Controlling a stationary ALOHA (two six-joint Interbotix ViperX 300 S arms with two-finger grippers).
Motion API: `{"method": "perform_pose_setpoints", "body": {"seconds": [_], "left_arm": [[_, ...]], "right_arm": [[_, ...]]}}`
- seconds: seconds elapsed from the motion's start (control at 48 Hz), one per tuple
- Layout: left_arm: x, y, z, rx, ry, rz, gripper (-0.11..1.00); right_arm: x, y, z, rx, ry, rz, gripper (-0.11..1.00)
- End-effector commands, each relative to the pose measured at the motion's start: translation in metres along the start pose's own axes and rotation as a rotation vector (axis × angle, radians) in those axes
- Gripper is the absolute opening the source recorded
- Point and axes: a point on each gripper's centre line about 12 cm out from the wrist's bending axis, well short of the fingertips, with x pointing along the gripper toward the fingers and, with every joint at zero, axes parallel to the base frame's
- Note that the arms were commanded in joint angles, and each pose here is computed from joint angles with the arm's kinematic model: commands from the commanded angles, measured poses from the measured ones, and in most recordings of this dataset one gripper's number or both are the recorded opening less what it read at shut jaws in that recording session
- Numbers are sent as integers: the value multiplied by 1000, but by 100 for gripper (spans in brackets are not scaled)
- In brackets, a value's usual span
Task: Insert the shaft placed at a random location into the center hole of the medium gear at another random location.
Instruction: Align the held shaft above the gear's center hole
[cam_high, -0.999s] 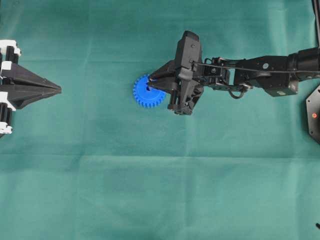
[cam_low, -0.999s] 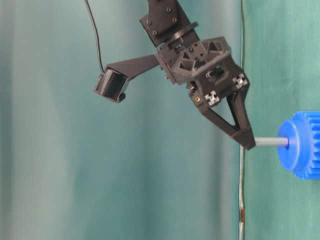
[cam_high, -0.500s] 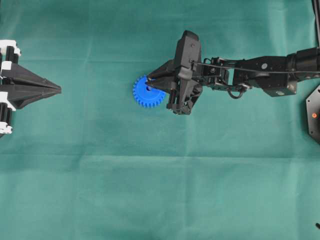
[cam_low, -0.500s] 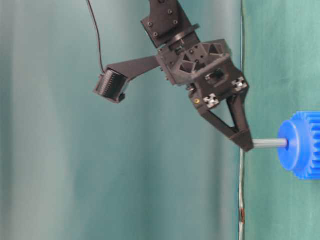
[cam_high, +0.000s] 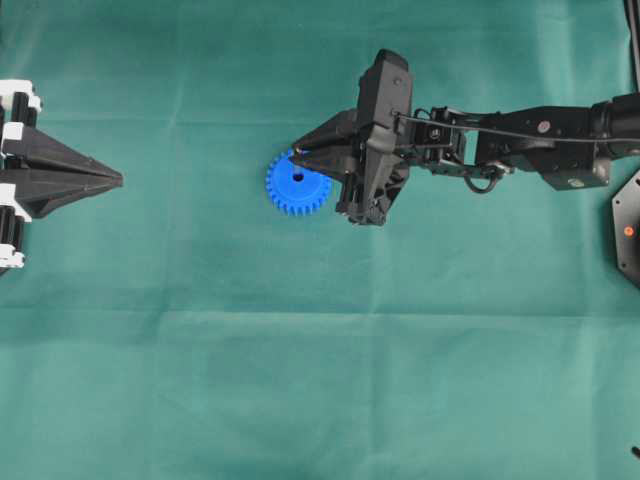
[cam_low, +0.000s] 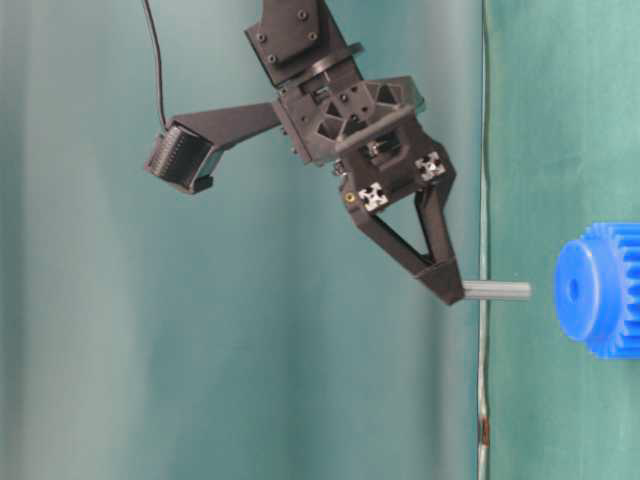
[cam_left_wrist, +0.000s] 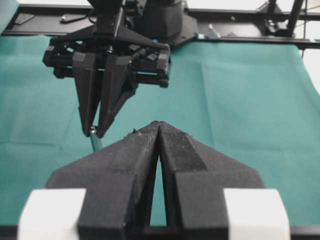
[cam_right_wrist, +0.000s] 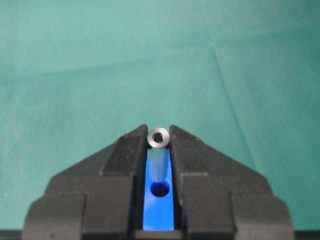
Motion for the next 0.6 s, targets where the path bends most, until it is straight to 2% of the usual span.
{"method": "perform_pose_setpoints", "body": {"seconds": [0.0, 0.291, 0.583], "left_arm": [[2, 0, 7, 3, -17, 2, 0], [2, 0, 7, 3, -17, 2, 0], [2, 0, 7, 3, -17, 2, 0]], "right_arm": [[2, 1, 6, 4, -23, 2, 13], [14, -1, -9, 16, 0, -6, 13], [14, 0, -10, 19, -6, -5, 13]]}}
